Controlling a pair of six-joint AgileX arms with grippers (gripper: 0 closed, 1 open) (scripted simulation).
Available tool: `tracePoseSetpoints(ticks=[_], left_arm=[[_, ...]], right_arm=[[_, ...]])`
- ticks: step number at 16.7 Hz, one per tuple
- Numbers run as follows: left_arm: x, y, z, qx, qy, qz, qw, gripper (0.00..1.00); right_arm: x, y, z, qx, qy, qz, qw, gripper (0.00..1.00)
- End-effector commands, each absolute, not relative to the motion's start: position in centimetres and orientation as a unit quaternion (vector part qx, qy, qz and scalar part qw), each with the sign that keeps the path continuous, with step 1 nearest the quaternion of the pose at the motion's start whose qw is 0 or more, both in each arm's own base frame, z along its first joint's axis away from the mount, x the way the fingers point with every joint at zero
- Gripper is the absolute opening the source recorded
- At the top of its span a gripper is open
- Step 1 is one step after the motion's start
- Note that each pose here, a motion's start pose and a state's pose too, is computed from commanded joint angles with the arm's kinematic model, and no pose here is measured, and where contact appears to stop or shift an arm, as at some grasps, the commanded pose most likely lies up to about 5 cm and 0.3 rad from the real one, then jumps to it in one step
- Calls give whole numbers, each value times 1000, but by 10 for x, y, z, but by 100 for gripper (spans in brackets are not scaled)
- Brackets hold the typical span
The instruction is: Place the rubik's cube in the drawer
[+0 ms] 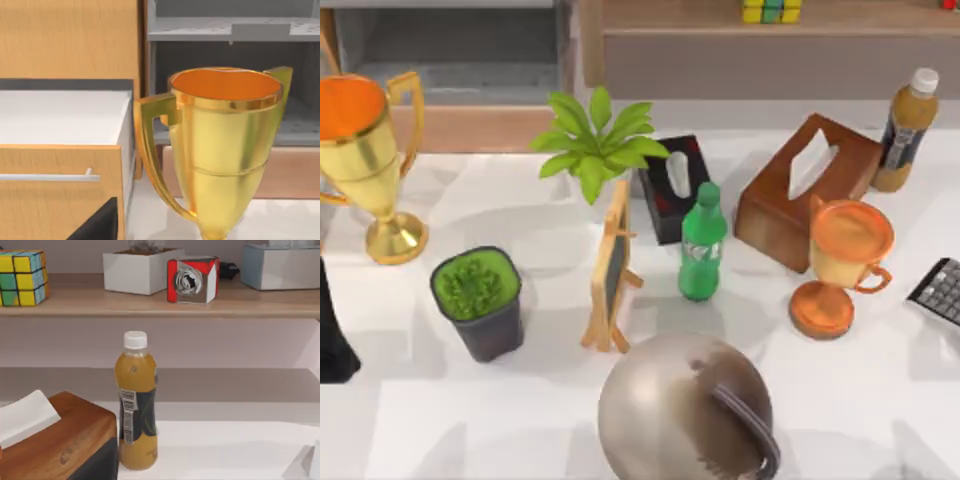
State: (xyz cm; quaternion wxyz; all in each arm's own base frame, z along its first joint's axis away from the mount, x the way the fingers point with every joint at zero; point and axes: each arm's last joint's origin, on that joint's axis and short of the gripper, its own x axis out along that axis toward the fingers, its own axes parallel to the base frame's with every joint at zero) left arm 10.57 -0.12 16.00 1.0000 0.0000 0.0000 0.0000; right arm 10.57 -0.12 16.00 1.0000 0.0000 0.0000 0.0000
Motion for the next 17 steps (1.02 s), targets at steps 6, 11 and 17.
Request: tracePoseSetpoints(ticks=[6,11,17], left_arm=[[108,-5,177,5,9,-2,1000,100],[136,-19,248,7,3,5,1000,100],[251,-89,332,-2,-15,10,1000,100]], right_arm=[[106,-1,160,0,0,0,1000,100],[106,-1,160,0,0,0,1000,100],[106,-1,160,0,0,0,1000,100]])
